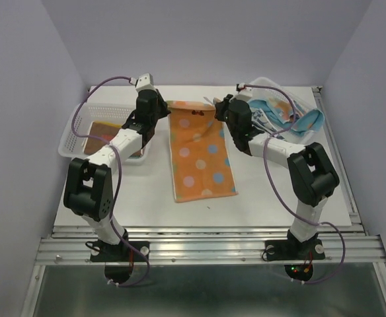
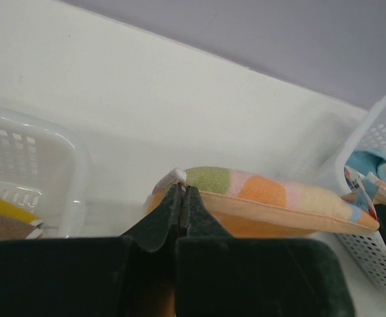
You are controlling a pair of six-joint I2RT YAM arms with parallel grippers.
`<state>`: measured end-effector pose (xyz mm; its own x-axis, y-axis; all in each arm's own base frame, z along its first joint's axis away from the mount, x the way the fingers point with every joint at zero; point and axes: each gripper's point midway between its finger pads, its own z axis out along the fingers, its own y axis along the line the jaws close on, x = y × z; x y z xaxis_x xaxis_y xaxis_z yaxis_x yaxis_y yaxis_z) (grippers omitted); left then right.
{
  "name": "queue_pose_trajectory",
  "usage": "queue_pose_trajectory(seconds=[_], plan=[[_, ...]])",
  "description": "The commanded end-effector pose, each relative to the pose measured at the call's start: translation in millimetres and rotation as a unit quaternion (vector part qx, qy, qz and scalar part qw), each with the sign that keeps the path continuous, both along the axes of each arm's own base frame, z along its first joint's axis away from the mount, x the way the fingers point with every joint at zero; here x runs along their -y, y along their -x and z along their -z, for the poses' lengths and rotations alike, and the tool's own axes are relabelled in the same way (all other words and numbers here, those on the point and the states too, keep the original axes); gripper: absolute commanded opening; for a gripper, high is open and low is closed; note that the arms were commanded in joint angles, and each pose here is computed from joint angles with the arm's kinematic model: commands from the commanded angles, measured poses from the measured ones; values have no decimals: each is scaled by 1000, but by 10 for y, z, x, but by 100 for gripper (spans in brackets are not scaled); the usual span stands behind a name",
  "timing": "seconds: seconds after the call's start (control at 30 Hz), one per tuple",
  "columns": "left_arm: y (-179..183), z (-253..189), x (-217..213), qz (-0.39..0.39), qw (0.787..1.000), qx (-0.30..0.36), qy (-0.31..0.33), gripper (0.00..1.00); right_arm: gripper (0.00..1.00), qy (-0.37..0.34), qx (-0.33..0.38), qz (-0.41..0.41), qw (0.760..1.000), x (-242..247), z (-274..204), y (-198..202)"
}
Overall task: Fold and stack the towels
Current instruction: Flatten out the crumpled towel, then fold the towel
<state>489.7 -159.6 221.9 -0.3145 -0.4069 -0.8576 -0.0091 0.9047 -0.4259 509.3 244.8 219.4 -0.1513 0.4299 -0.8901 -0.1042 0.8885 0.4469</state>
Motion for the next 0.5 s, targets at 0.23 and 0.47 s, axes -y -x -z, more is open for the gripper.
queue_pose_trajectory(seconds=[0.23,0.47], plan=[[27,-302,-65,-1,999,39,11,0,1,-22,-23,-7,999,2,118,40],[436,134,-14,27,999,-2,44,0,1,-53,-79,-57,994,-28,350,486]])
